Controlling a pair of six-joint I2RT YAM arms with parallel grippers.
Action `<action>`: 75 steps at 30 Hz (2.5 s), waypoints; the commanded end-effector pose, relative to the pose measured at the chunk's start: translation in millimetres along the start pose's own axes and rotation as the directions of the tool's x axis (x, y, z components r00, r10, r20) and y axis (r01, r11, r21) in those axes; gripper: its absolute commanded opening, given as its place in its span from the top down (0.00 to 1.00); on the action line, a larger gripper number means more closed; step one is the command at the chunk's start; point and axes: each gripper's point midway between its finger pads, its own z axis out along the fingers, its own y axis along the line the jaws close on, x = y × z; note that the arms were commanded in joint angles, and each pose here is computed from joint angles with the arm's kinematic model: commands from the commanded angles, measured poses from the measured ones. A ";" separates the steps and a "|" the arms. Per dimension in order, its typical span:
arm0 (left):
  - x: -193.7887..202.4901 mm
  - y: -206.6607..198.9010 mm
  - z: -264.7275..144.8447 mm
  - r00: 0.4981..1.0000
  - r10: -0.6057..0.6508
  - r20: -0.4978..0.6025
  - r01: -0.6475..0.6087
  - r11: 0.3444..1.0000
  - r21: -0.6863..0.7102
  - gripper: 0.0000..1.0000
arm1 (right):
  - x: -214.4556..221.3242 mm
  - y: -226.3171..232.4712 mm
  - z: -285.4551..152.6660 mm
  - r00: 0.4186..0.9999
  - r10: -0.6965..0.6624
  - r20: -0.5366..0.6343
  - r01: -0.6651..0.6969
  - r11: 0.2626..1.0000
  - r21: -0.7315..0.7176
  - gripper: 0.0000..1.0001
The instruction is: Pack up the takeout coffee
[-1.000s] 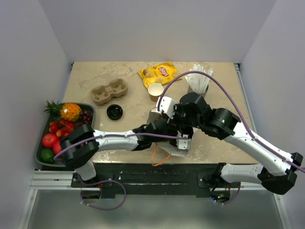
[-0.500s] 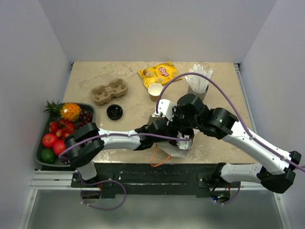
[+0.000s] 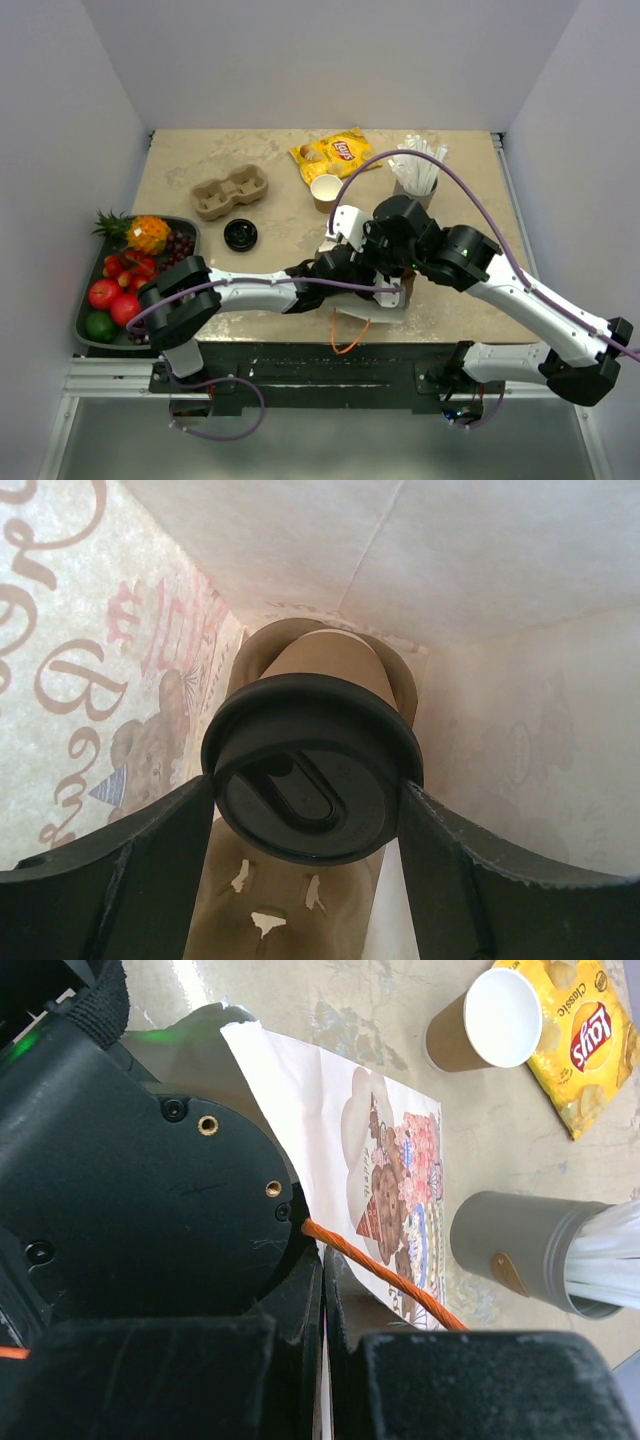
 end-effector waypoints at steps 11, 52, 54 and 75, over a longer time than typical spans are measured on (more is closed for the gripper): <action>-47.3 52.7 -15.3 0.997 0.030 0.072 -0.026 0.998 -0.058 1.00 | -14.7 -9.6 3.0 0.995 0.075 0.059 -0.077 0.997 0.031 1.00; 10.7 30.8 27.4 0.861 0.467 -0.201 -0.423 0.877 0.230 1.00 | -19.3 10.6 4.8 0.991 0.110 0.077 -0.103 0.991 -0.080 1.00; 9.9 30.0 30.9 0.860 0.472 -0.196 -0.427 0.874 0.233 1.00 | -21.2 12.0 3.7 0.990 0.114 0.083 -0.107 0.990 -0.090 1.00; -9.9 46.1 -40.1 0.727 0.678 -0.105 -0.597 0.700 0.392 1.00 | -80.0 16.3 -21.7 0.872 0.479 0.101 -0.404 0.820 -0.406 1.00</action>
